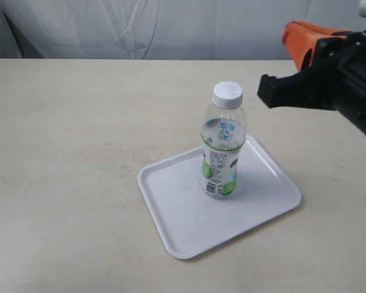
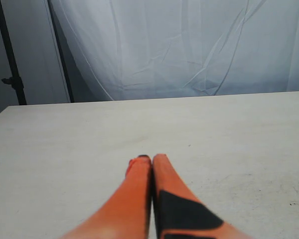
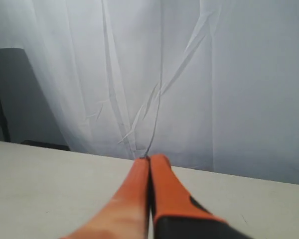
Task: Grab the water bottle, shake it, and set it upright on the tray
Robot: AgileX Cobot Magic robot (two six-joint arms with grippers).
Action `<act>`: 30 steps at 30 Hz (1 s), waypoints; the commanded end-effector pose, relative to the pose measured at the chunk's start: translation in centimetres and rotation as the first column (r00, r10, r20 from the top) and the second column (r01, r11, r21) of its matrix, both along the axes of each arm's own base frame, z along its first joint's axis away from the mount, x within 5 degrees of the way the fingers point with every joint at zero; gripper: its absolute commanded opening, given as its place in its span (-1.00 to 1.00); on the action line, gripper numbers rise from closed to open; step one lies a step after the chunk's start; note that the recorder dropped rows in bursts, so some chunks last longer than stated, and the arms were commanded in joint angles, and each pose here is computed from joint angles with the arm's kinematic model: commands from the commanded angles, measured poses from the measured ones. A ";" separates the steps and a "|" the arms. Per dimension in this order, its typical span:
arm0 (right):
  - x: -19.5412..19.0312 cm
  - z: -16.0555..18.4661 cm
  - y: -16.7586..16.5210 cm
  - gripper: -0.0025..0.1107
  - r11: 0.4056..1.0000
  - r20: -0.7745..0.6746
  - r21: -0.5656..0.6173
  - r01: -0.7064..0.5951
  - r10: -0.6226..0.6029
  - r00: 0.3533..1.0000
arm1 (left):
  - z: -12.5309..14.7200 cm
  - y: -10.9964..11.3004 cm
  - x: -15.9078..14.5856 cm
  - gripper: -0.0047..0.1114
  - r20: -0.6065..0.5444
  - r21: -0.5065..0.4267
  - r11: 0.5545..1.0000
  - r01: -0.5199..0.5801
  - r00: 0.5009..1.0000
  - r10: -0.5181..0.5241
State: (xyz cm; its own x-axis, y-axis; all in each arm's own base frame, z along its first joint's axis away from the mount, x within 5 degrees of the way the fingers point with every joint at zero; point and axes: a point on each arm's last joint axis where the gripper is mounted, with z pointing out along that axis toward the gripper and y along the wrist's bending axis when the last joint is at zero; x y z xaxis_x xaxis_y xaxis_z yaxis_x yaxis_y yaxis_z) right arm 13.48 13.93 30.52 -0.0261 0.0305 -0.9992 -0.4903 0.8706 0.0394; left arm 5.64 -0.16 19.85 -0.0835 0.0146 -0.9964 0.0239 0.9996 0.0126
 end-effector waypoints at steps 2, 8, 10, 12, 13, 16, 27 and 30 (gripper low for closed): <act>-0.1 1.1 -2.1 -0.96 0.988 -0.018 0.088 0.124 -0.123 0.992 | 0.0 0.0 0.0 -0.89 0.013 0.000 1.000 0.006 1.000 -0.006; -0.4 1.4 -2.9 -0.96 0.987 -0.003 0.059 0.150 -0.150 0.989 | 0.1 0.0 0.0 -0.89 0.015 0.004 1.000 0.006 1.000 -0.006; -0.4 1.4 -2.9 -0.96 0.988 -0.004 0.049 0.147 -0.147 0.989 | 0.1 0.0 0.0 -0.89 0.015 0.004 1.000 0.006 1.000 -0.006; -0.4 1.7 -3.4 -0.96 0.985 0.008 0.063 0.163 -0.164 0.987 | 0.1 0.0 0.0 -0.89 0.015 0.004 1.000 0.006 1.000 -0.006; -0.3 1.9 -3.7 -0.96 0.984 0.009 0.068 0.167 -0.167 0.986 | 0.1 0.0 0.0 -0.89 0.015 0.004 1.000 0.006 1.000 -0.006; -0.1 2.0 -4.8 -0.96 0.986 -0.020 0.077 0.145 -0.144 0.989 | 0.1 0.0 0.0 -0.89 0.016 0.019 1.000 0.004 1.000 -0.005; -3.2 3.0 -10.5 -0.96 0.985 -0.024 0.078 0.156 -0.155 0.988 | 0.1 0.0 0.0 -0.89 0.016 0.019 1.000 0.004 1.000 -0.005; -3.7 2.8 -10.6 -0.96 0.988 -0.029 0.040 0.152 -0.151 0.988 | 0.1 0.0 0.0 -0.89 0.016 0.019 1.000 0.004 1.000 -0.005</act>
